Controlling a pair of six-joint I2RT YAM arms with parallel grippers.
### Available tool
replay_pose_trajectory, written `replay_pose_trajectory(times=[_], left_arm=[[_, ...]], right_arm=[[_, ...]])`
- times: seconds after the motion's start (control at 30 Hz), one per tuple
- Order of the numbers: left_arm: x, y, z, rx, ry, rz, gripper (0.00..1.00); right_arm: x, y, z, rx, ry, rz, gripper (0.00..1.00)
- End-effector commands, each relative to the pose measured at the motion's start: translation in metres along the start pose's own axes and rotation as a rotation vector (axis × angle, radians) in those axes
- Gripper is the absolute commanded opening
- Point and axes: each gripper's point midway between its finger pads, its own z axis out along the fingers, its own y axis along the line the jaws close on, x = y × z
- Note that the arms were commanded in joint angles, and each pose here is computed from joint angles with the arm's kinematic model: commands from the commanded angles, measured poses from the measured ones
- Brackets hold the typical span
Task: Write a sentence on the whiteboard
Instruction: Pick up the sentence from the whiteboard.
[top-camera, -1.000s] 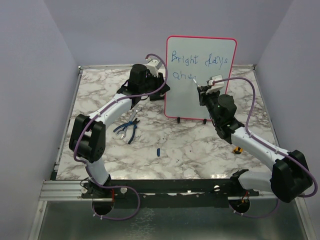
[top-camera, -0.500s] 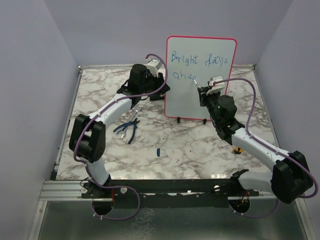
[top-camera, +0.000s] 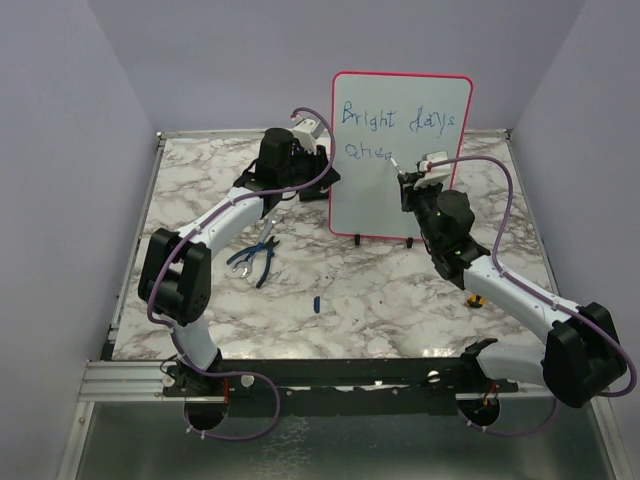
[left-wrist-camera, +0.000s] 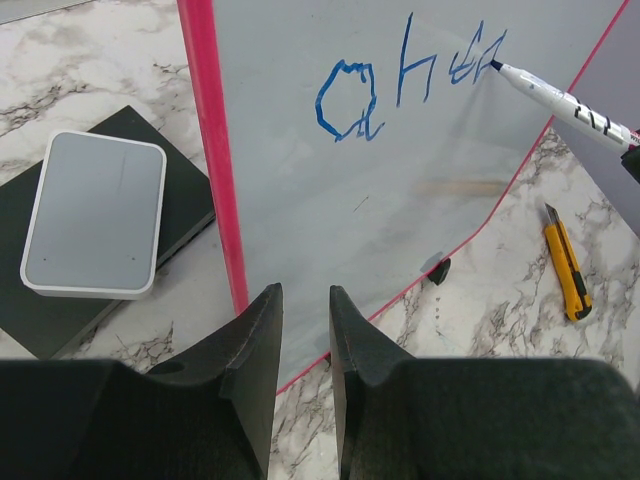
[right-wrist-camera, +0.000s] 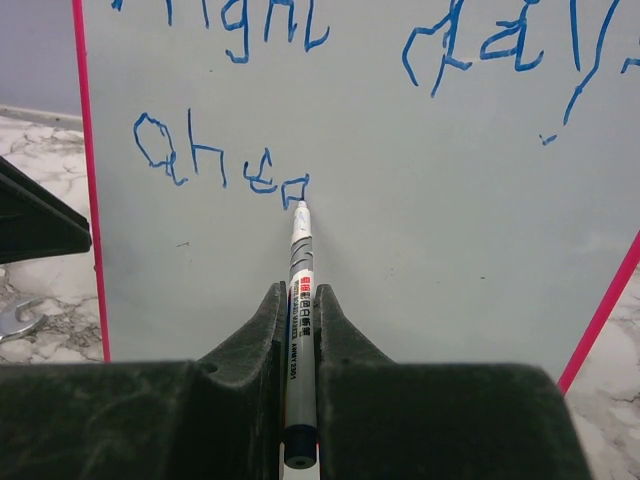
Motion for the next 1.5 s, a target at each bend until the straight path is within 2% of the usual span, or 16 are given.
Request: replay_pose_trajectory(times=[0.0, 0.37, 0.97, 1.47], left_arm=[[-0.003, -0.005, -0.004, 0.005, -0.006, 0.02, 0.27], [-0.004, -0.006, -0.005, 0.006, -0.008, 0.021, 0.27], [-0.006, -0.007, -0.006, 0.005, -0.012, 0.023, 0.27], [-0.009, -0.009, -0.009, 0.003, -0.019, 0.027, 0.27]], right_arm=[[-0.023, -0.007, 0.002, 0.036, -0.051, -0.001, 0.01], [-0.031, -0.005, 0.004, 0.026, -0.071, -0.003, 0.01], [0.001, -0.004, -0.006, 0.017, 0.0, 0.015, 0.01], [0.008, -0.007, -0.011, 0.029, 0.022, 0.016, 0.01]])
